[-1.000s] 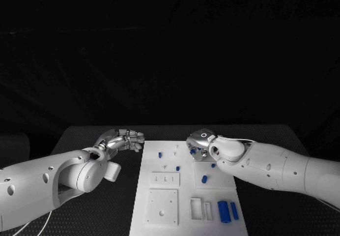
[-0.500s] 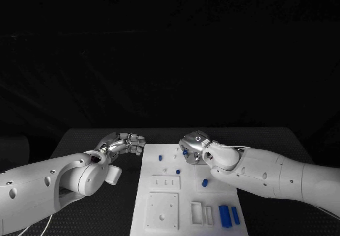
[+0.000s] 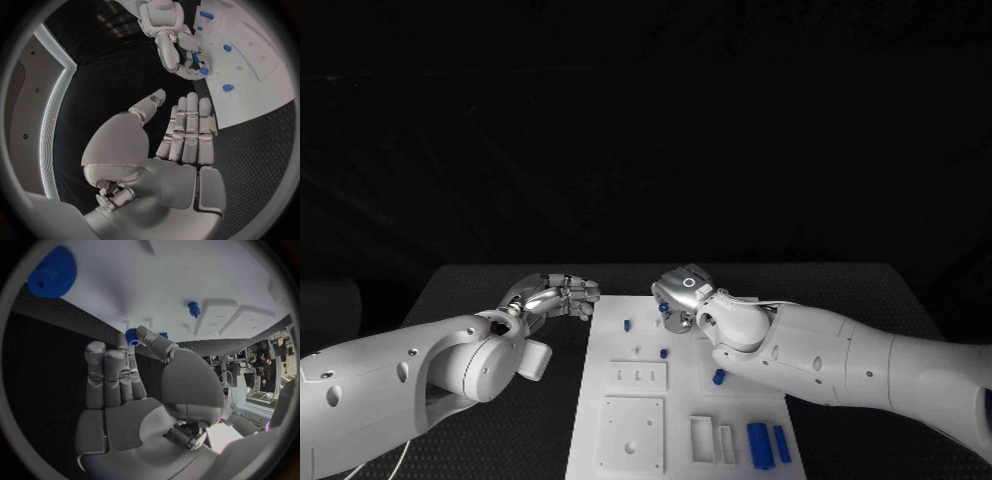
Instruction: Assemble the parts on the task board
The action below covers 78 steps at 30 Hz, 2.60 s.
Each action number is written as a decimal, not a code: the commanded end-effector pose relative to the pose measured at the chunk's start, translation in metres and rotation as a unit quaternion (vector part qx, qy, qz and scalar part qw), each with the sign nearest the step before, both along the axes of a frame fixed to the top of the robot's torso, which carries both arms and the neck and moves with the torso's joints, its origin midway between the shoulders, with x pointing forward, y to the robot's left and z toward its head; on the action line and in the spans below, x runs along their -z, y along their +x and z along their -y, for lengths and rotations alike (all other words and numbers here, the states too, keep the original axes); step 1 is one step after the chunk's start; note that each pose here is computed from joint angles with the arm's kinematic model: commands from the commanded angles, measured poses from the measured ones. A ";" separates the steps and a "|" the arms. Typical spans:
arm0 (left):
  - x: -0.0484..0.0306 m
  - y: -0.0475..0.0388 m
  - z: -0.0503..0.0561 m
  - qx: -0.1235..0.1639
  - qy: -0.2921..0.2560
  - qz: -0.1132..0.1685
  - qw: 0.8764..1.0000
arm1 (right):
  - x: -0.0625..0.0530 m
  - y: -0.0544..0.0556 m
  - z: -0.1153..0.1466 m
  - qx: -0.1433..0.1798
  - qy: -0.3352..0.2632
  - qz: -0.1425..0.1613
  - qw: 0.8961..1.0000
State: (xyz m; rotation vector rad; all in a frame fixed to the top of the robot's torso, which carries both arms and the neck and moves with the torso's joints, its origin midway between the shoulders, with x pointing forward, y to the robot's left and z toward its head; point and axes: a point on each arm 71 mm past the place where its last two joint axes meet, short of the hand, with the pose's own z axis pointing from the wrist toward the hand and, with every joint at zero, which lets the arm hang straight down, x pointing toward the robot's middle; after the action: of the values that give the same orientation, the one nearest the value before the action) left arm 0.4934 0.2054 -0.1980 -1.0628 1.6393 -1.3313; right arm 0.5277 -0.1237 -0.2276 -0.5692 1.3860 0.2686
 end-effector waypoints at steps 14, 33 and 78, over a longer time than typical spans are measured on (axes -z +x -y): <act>-0.0022 -0.0006 0.003 0.011 -0.004 0.002 1.000 | -0.001 0.007 -0.004 0.007 -0.015 0.020 1.000; -0.0053 0.0002 0.005 0.014 -0.004 0.005 1.000 | 0.003 0.013 -0.005 0.011 -0.026 0.007 1.000; -0.0051 0.0014 0.005 0.014 -0.003 0.004 1.000 | 0.007 0.011 -0.010 0.002 -0.029 -0.019 0.999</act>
State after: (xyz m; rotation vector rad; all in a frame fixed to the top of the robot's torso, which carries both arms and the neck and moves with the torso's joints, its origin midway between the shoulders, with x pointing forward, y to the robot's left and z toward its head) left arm 0.4948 0.2035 -0.1945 -1.0559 1.6431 -1.3378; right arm 0.5407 -0.1161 -0.2280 -0.5851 1.3977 0.2387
